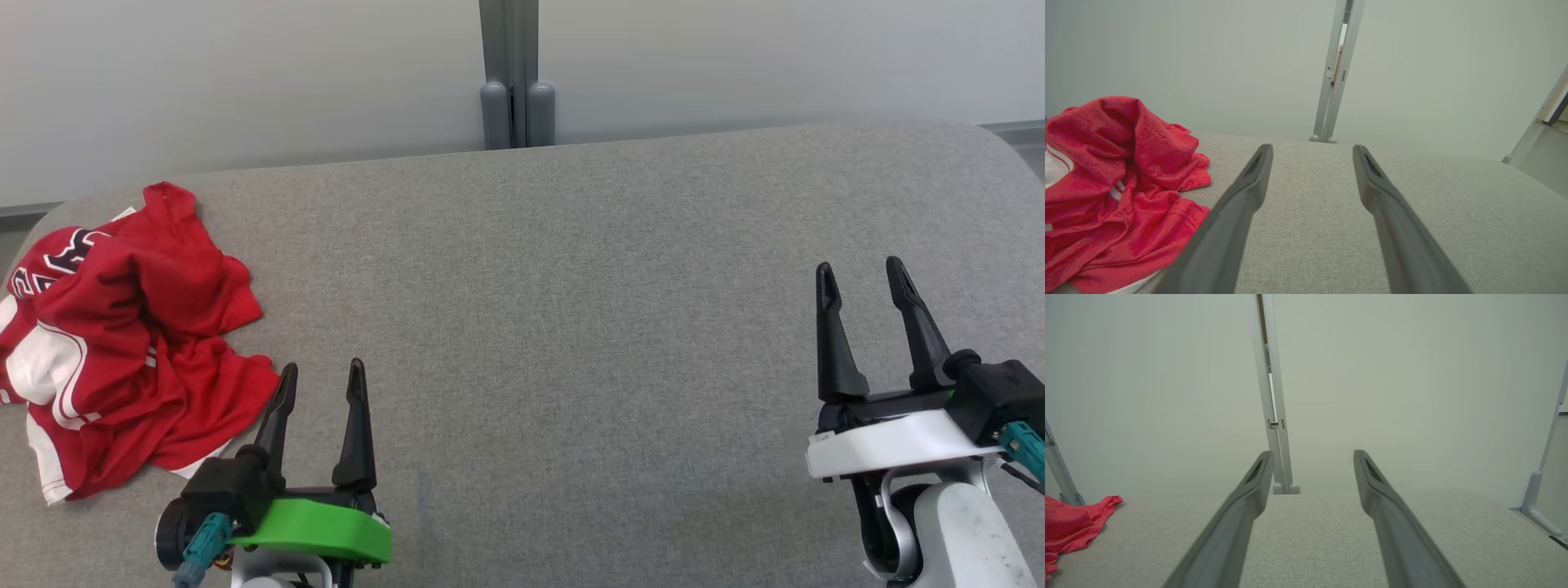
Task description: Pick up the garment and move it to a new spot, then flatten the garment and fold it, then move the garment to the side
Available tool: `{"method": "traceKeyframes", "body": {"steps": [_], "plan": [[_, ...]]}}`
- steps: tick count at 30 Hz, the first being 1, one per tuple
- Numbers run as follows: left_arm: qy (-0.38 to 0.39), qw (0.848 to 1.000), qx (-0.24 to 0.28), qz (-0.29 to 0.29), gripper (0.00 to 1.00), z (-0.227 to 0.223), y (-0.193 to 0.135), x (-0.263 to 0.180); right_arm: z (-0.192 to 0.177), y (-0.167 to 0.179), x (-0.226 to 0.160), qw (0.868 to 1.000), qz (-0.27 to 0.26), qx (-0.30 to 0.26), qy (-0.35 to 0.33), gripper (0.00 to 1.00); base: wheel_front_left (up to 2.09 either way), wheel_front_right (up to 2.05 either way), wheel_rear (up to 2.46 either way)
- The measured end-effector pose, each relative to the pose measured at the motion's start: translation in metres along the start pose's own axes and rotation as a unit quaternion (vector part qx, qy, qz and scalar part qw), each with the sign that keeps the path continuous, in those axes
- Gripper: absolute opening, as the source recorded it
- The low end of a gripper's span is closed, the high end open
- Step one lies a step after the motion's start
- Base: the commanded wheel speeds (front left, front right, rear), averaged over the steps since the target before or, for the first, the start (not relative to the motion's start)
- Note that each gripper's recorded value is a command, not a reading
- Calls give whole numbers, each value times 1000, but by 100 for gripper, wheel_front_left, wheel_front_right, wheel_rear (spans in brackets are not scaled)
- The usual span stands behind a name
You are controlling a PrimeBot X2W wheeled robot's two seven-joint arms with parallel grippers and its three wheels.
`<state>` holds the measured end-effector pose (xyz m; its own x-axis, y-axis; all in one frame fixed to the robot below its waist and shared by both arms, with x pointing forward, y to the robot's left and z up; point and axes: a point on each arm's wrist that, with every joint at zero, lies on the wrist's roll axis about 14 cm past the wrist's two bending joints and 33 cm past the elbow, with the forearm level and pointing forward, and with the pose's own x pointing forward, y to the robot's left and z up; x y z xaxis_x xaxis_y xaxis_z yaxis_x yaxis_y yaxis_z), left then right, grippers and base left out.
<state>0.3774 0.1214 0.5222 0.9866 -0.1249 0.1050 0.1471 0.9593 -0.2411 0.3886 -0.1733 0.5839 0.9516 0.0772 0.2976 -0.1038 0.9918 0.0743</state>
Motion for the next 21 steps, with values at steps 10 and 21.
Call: {"method": "traceKeyframes", "body": {"steps": [10, 21], "plan": [[15, 999, -48, -7, 100, -14, 1, -5, -22, 10, -7, 999, 7, 41, 28, 100, 0, 0, 0], [27, 999, -25, -17, 100, -24, -5, -7, -36, 17, -11, 998, 19, 24, 46, 100, 0, 0, 0]]}}
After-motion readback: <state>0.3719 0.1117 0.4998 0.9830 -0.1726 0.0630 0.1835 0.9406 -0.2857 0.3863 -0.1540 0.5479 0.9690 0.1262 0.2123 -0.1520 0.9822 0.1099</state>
